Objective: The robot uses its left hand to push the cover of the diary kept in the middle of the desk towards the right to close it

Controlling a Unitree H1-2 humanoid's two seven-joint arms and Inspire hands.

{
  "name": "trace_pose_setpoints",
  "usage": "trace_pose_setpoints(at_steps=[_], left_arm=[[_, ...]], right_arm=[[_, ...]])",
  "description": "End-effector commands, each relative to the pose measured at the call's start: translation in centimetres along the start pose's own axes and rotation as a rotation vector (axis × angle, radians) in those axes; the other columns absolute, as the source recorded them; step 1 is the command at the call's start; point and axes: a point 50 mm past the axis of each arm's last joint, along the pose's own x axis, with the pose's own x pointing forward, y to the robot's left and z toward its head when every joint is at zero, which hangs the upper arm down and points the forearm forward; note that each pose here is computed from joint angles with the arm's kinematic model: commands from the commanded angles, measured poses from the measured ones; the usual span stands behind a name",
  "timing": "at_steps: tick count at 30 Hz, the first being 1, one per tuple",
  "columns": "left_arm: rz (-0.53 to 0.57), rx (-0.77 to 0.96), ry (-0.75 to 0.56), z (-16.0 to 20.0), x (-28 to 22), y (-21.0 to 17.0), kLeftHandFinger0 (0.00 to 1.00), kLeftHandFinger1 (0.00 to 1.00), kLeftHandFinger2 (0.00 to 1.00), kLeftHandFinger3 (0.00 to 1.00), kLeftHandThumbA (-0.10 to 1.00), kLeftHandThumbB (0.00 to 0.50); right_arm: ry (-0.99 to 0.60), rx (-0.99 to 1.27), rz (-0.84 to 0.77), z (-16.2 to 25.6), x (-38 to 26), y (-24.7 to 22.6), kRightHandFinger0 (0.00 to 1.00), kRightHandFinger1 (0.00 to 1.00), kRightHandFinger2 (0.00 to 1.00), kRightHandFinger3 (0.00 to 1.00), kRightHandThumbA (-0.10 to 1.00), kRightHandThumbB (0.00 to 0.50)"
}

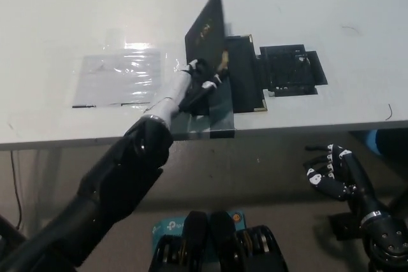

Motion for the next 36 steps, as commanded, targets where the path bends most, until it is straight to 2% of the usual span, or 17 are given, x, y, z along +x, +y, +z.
trace_pose_setpoints(at_steps=[1, 2, 4, 6, 9, 10, 11, 12, 14, 20, 22, 24, 25, 26, 27, 32, 36], left_arm=[[-0.074, 1.195, -0.437, 14.5, -0.3, -8.9, 1.0, 1.0, 1.0, 1.0, 0.91, 0.056], [-0.058, 1.218, -0.442, 14.8, -0.1, -8.8, 1.0, 1.0, 1.0, 1.0, 0.75, 0.025], [-0.037, 1.213, -0.446, 15.0, 0.0, -8.3, 1.0, 1.0, 1.0, 1.0, 0.58, 0.002], [-0.02, 1.226, -0.456, 15.2, 0.2, -7.7, 1.0, 1.0, 1.0, 1.0, 0.4, 0.0], [-0.006, 1.218, -0.495, 15.9, 0.1, -7.2, 1.0, 1.0, 1.0, 1.0, 0.32, 0.0], [0.032, 1.197, -0.533, 16.1, 0.1, -7.2, 1.0, 1.0, 1.0, 1.0, 0.29, 0.0], [0.016, 1.173, -0.564, 16.9, -0.2, -7.3, 1.0, 1.0, 1.0, 1.0, 0.29, 0.0], [0.0, 1.157, -0.579, 18.0, -0.5, -7.6, 1.0, 1.0, 1.0, 1.0, 0.34, 0.0], [-0.002, 1.15, -0.586, 18.6, -0.8, -7.6, 1.0, 1.0, 1.0, 1.0, 0.36, 0.0], [0.017, 1.208, -0.612, 19.0, -1.2, -8.1, 1.0, 1.0, 1.0, 1.0, 0.4, 0.0], [0.014, 1.201, -0.598, 18.0, -0.9, -8.0, 1.0, 1.0, 1.0, 1.0, 0.31, 0.001], [0.006, 1.204, -0.588, 17.8, -0.9, -8.0, 1.0, 1.0, 1.0, 1.0, 0.29, 0.003], [0.003, 1.173, -0.584, 17.5, -0.7, -7.4, 1.0, 1.0, 1.0, 1.0, 0.29, 0.048], [0.008, 1.166, -0.583, 17.4, -0.7, -7.2, 1.0, 1.0, 1.0, 1.0, 0.28, 0.007], [0.018, 1.135, -0.577, 17.5, -0.7, -6.5, 1.0, 1.0, 1.0, 1.0, 0.28, 0.0], [0.048, 0.962, -0.597, 18.7, -2.0, -4.2, 1.0, 1.0, 1.0, 1.0, 0.27, 0.0], [0.093, 0.812, -0.641, 20.1, -4.3, -1.0, 1.0, 1.0, 1.0, 1.0, 0.34, 0.002]], right_arm=[[-0.097, -0.03, 0.058, 4.4, 0.9, 0.9, 0.26, 0.33, 0.44, 0.65, 0.61, 0.0], [-0.083, -0.029, 0.042, 4.5, 0.9, 1.0, 0.27, 0.35, 0.44, 0.65, 0.63, 0.0], [-0.084, -0.029, 0.043, 4.8, 1.0, 1.1, 0.26, 0.33, 0.43, 0.63, 0.61, 0.0], [-0.093, -0.072, 0.018, 5.1, 1.1, 1.3, 0.24, 0.3, 0.39, 0.5, 0.58, 0.0], [-0.079, -0.123, 0.024, 5.4, 1.2, 1.4, 0.25, 0.3, 0.38, 0.44, 0.49, 0.0], [-0.066, -0.119, 0.031, 5.4, 1.2, 1.4, 0.24, 0.29, 0.36, 0.43, 0.43, 0.039], [-0.045, -0.057, 0.019, 5.0, 1.0, 1.7, 0.21, 0.29, 0.37, 0.46, 0.3, 0.057], [-0.036, -0.043, 0.052, 4.7, 0.9, 1.6, 0.23, 0.33, 0.45, 0.55, 0.11, 0.012], [-0.039, -0.082, 0.073, 4.8, 1.1, 1.6, 0.22, 0.34, 0.47, 0.58, 0.1, 0.012], [-0.034, -0.106, 0.077, 4.9, 1.6, 1.7, 0.23, 0.3, 0.41, 0.52, 0.08, 0.031], [-0.041, -0.092, 0.093, 4.7, 1.2, 1.6, 0.25, 0.33, 0.45, 0.6, 0.1, 0.022], [-0.033, -0.092, 0.096, 4.5, 1.1, 1.4, 0.25, 0.34, 0.46, 0.61, 0.12, 0.033], [-0.028, -0.091, 0.1, 4.4, 1.0, 1.4, 0.25, 0.35, 0.48, 0.63, 0.16, 0.035], [-0.025, -0.086, 0.098, 4.3, 1.0, 1.5, 0.26, 0.35, 0.48, 0.63, 0.17, 0.048], [-0.021, -0.083, 0.088, 4.3, 1.1, 1.6, 0.26, 0.34, 0.46, 0.61, 0.17, 0.049], [-0.007, -0.115, 0.085, 3.8, 1.1, 1.6, 0.25, 0.32, 0.44, 0.62, 0.21, 0.048], [0.003, -0.061, 0.085, 3.4, 1.0, 1.6, 0.24, 0.31, 0.42, 0.59, 0.18, 0.048]])
